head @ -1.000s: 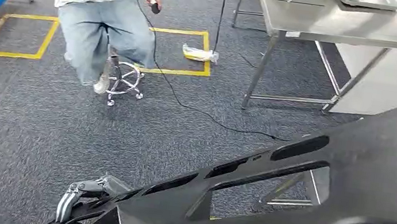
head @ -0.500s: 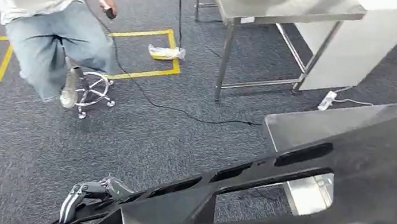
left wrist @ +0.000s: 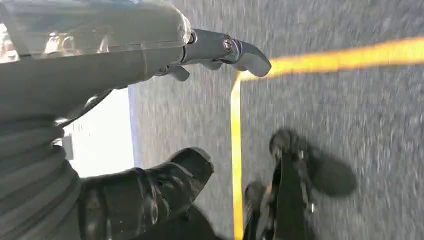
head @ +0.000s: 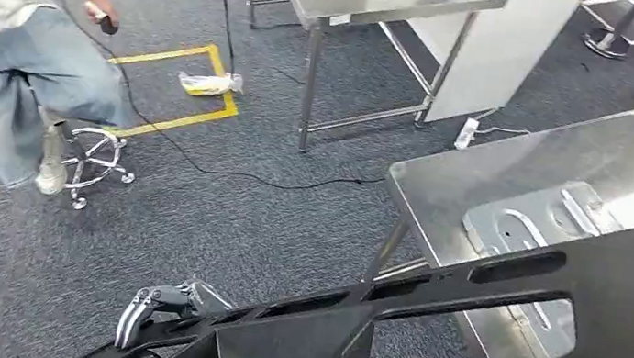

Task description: Take the parts from the cabinet and place them on the table.

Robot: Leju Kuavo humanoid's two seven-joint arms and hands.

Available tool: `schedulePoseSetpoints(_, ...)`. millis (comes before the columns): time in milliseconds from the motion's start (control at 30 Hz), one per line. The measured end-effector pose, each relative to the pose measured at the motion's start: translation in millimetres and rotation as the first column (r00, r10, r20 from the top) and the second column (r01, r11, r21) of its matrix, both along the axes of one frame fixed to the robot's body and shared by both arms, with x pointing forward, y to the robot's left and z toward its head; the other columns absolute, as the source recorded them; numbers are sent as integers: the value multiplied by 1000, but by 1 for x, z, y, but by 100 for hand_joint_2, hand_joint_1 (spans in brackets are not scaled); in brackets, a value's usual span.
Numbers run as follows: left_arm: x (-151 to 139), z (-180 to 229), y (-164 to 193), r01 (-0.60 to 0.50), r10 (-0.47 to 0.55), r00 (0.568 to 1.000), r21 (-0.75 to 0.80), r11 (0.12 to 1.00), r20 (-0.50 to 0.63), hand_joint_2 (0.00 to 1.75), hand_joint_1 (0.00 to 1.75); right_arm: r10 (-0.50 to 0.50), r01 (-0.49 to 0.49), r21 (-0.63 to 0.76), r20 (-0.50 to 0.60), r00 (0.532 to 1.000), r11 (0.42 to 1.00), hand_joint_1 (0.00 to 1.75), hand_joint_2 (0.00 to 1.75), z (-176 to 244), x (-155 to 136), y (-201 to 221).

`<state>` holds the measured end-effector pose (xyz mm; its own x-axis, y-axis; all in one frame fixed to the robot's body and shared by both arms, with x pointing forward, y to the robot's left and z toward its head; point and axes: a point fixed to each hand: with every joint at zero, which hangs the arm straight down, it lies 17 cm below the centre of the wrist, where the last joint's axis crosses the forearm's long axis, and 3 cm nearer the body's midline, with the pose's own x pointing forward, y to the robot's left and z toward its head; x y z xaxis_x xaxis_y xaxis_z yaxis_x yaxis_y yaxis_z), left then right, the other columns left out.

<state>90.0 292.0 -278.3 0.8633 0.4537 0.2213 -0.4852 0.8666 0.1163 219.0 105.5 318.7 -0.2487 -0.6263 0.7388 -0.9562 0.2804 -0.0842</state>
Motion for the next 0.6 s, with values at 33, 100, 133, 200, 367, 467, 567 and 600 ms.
schedulePoseSetpoints(33,0,0,0,1,-1,1000,0,1000,0,175,0,-3,3,-3,-4,1000,1000,175,175,-2,1,-1)
schedulePoseSetpoints(100,2,0,-1,3,-3,1000,-1,1000,3,175,0,-12,12,-6,-5,1000,1000,175,175,-2,4,-2)
schedulePoseSetpoints(133,3,0,-1,4,-4,1000,-3,1000,5,175,0,-16,16,-5,-4,1000,1000,175,175,-1,5,-2)
schedulePoseSetpoints(200,4,1,-3,11,-11,1000,-7,1000,8,175,0,-24,24,-4,-5,1000,1000,175,175,-1,7,-3)
schedulePoseSetpoints(367,8,1,-3,20,-20,1000,-9,1000,16,175,0,-47,47,-4,-12,999,999,175,175,0,14,-6)
schedulePoseSetpoints(467,6,1,-4,20,-20,1000,-9,1000,13,175,0,-48,48,-7,-15,999,999,175,175,-1,15,-5)
schedulePoseSetpoints(567,4,1,-3,20,-20,1000,-9,1000,10,175,0,-54,54,-19,-23,998,998,175,175,-5,17,-4)
schedulePoseSetpoints(600,4,1,-3,21,-21,1000,-9,1000,10,175,0,-57,56,-21,-25,998,998,175,175,-5,18,-4)
